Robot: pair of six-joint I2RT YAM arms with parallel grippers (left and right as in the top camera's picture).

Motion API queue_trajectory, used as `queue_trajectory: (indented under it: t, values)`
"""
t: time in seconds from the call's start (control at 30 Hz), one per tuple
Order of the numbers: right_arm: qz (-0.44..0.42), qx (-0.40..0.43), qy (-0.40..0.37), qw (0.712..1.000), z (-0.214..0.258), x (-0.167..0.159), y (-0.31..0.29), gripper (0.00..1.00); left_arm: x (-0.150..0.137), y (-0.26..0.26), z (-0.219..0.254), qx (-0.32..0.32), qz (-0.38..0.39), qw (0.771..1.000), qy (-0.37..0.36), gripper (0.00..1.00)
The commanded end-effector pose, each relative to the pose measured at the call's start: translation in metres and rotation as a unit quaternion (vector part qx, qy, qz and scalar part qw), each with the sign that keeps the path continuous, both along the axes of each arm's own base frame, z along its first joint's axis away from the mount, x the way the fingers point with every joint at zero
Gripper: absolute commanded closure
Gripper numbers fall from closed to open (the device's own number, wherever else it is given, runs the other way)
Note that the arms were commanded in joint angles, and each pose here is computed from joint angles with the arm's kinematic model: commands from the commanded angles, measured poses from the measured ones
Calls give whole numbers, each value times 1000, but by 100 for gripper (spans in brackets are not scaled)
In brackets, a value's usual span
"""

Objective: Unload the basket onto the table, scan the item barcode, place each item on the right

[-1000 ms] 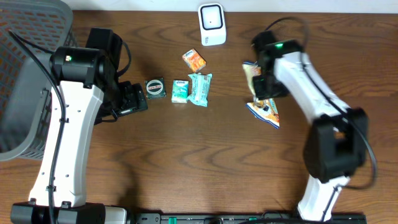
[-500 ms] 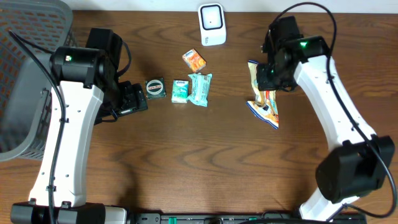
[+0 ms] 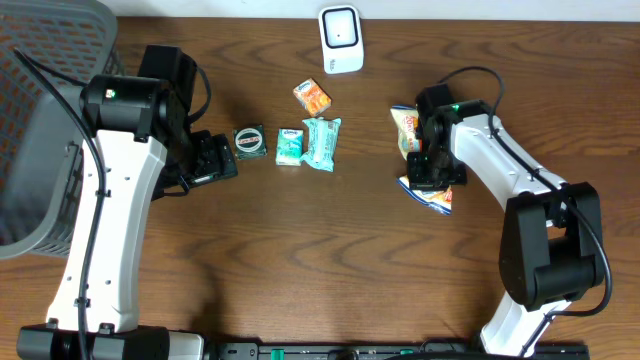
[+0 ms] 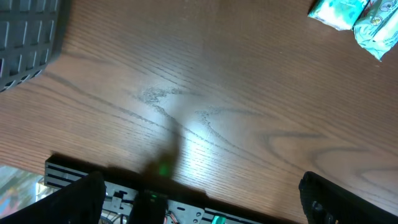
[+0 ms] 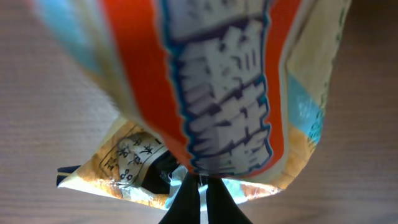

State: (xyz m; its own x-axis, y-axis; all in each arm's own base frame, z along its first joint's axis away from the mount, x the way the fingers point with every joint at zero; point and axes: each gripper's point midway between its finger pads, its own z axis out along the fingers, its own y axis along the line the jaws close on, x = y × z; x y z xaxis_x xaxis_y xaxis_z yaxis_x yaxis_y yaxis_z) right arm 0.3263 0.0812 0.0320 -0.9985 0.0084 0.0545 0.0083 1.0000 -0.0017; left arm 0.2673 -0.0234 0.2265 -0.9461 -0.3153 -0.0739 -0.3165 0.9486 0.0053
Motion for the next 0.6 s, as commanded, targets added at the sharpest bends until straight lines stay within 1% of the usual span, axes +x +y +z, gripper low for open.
queue_trajectory:
  t: [0.0, 0.17, 0.27, 0.4, 0.57]
  values:
    - [-8, -2, 3, 1000, 14, 2, 0, 99, 0, 3, -1, 7, 4, 1000, 3, 2]
    - [-8, 1, -34, 999, 64, 28, 0, 99, 0, 3, -1, 7, 4, 1000, 3, 2]
    - [-9, -1, -83, 997, 84, 52, -1, 99, 0, 3, -1, 7, 4, 1000, 3, 2]
    - [-13, -11, -138, 990, 84, 80, -3, 99, 0, 3, -1, 7, 4, 1000, 3, 2]
    - [-28, -5, -157, 987, 60, 86, -1, 99, 0, 3, -1, 7, 4, 1000, 3, 2]
